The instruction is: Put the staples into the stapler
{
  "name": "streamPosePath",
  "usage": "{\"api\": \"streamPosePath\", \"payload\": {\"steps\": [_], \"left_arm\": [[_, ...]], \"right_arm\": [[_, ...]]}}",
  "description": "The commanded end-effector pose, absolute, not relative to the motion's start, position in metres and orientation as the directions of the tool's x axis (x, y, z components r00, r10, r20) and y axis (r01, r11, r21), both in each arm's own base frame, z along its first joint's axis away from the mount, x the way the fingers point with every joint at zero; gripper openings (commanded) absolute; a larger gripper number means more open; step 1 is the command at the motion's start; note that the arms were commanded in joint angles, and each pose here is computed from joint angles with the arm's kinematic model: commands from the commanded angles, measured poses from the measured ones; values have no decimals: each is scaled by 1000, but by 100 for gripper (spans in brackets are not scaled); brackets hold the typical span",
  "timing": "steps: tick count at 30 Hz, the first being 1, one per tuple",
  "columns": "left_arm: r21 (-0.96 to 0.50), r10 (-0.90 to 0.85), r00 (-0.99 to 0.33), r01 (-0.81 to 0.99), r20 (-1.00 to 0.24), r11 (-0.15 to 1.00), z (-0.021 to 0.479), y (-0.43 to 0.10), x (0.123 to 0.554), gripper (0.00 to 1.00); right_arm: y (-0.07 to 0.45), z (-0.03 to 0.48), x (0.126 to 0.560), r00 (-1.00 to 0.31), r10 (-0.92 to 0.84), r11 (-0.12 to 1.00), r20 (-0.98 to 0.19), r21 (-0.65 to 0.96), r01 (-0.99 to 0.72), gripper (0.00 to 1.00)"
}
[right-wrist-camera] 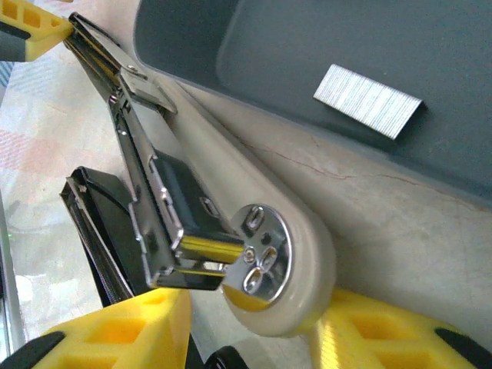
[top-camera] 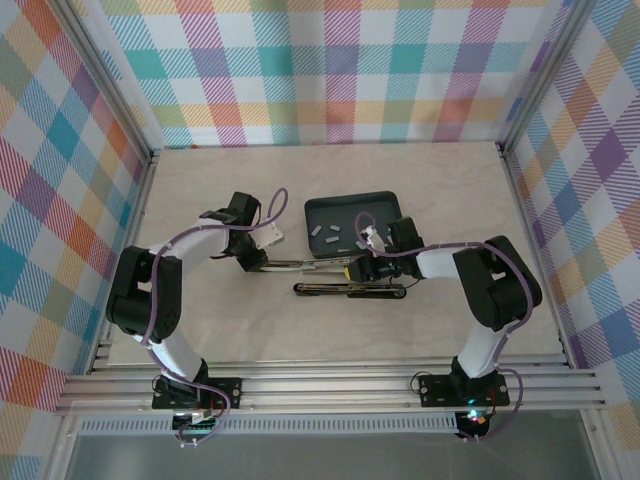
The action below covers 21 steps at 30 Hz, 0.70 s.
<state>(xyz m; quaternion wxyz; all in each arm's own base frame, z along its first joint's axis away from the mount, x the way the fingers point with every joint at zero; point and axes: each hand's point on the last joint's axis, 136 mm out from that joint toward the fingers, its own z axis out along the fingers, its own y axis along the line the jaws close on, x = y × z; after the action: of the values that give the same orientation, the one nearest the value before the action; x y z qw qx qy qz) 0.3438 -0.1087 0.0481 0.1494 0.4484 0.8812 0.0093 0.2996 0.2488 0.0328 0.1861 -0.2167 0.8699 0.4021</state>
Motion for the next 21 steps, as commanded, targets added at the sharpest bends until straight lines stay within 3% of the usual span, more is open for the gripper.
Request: {"api": "streamPosePath", "payload": {"steps": [1,12,21], "left_arm": [[138,796,-578,786,-182,602,38,-97,336,32],[158,786,-582,773,-207,614,51,-98,339,35],[163,726,-570,732,-384,661,104,-116,353,45]], "right_arm": [[234,20,291,-889,-209,653,-408,618,-438,46],[234,59,292,-899,-149,645,-412,648,-404,52],[243,75,309,-932,-63,679,-357,669,-302,52]]}}
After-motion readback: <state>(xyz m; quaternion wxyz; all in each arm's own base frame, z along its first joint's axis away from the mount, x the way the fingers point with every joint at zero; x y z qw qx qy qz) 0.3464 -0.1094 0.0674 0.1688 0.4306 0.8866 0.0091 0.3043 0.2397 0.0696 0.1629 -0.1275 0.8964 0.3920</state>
